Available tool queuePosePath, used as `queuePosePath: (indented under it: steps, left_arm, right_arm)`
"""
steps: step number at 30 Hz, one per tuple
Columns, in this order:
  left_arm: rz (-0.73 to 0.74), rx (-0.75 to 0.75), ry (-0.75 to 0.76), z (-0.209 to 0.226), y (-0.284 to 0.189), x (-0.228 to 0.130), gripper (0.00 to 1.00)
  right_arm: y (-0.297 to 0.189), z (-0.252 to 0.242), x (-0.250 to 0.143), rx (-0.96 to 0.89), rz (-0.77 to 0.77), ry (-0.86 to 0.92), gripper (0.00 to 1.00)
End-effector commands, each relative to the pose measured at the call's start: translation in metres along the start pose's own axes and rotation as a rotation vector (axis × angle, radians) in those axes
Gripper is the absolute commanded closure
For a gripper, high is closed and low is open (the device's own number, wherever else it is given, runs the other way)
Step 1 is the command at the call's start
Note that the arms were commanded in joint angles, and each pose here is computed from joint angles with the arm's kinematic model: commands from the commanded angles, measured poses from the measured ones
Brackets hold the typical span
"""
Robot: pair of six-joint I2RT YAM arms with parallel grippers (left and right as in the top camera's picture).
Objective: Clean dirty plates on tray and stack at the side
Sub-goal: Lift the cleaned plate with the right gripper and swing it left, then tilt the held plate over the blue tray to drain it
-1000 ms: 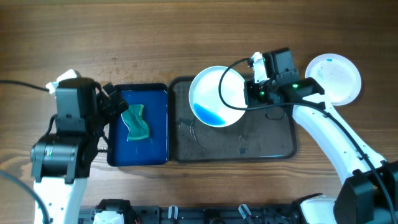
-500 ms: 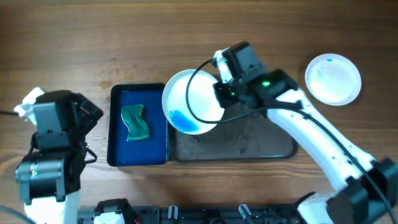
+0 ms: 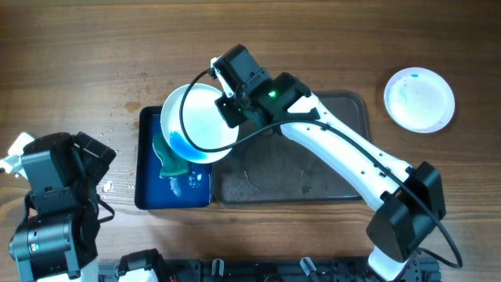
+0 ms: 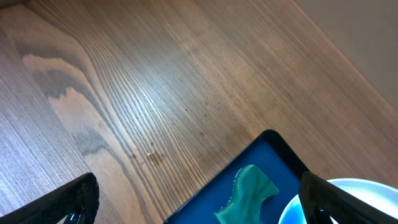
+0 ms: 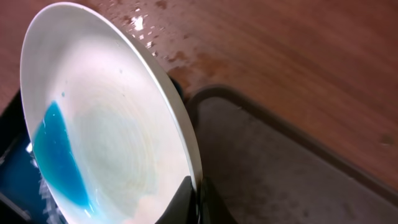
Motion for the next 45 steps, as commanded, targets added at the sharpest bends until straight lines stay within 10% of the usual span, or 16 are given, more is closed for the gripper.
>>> queuePosePath:
  steps: [1, 15, 30, 45]
  left_arm:
    - [0.006, -0.004, -0.025, 0.000, -0.001, 0.000, 0.00]
    - [0.009, -0.007, -0.025, 0.000, -0.001, 0.000, 0.00]
    - [0.007, -0.007, -0.031, 0.000, -0.001, 0.000, 0.00]
    - [0.006, -0.008, -0.048, 0.000, -0.001, 0.000, 0.00]
  right_arm:
    - [-0.009, -0.012, 0.019, -0.177, -0.032, -0.101, 0.96]
    - [-0.064, 0.030, 0.067, -0.694, -0.107, -0.582, 0.96]
    - [-0.045, 0.120, 0.080, -0.809, -0.035, -1.171, 0.95]
    - [-0.049, 0.130, 0.092, -0.921, -0.018, -1.243, 0.95]
Point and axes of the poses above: each gripper's point midway between its finger pads, its own y axis out along the fingers, its own z axis along the line the jaws close on, x = y × z, the point moved 2 cm from there along -y, back along the fingers, and after that the axes turned 12 degrees about -y, right-handed, at the moved point
